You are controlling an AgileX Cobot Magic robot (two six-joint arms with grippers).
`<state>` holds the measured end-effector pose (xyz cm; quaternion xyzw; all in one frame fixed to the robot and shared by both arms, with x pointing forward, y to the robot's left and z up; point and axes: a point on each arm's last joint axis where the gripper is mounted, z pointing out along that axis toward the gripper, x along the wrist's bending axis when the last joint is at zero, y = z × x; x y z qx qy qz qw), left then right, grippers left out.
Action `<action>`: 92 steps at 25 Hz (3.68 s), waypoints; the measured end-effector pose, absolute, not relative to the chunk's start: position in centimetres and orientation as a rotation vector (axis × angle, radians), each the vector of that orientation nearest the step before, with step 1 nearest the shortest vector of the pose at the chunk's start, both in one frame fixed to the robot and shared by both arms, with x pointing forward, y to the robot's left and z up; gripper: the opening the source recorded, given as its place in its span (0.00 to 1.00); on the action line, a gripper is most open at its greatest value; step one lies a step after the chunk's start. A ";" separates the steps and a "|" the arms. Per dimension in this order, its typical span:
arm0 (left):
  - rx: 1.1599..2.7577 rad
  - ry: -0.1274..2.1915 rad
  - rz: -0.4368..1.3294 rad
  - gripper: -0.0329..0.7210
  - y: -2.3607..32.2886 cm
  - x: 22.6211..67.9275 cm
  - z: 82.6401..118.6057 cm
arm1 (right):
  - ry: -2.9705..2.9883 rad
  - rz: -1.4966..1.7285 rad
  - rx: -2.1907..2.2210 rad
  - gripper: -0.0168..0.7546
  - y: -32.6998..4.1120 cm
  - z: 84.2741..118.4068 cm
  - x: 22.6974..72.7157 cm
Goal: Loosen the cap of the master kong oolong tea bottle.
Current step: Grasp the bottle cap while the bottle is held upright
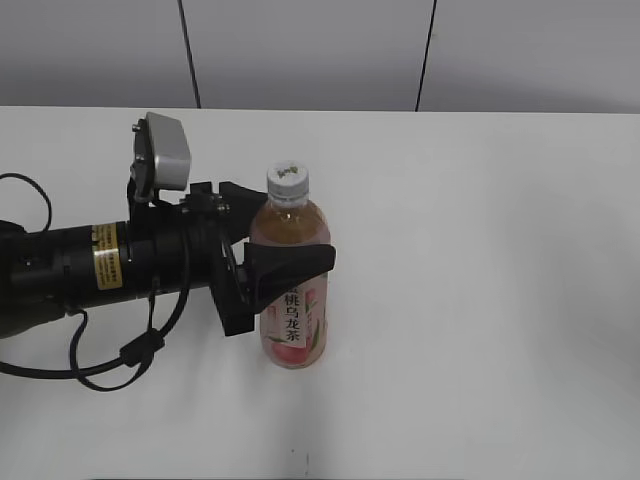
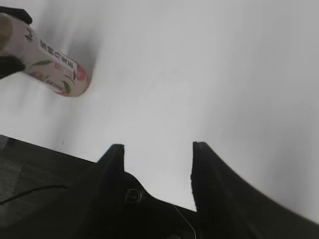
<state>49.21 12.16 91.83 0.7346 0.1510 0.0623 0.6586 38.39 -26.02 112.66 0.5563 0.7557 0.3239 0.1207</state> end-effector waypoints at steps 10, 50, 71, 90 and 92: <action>1.663 0.345 0.142 0.65 12.2 49.2 91.8 | 2.413 0.955 1.459 0.46 -21.7 115.2 46.1; 1.661 0.348 0.142 0.65 12.2 49.2 91.8 | 2.706 0.556 1.338 0.46 0.8 110.1 49.1; 1.660 0.348 0.142 0.65 12.2 49.2 91.8 | 2.675 0.519 1.392 0.59 -0.1 109.3 50.7; 1.660 0.348 0.142 0.65 12.2 49.2 91.8 | 2.709 0.490 1.390 0.55 0.4 108.2 50.9; 1.660 0.348 0.142 0.65 12.2 49.2 91.8 | 2.715 0.483 1.387 0.53 0.5 108.0 51.0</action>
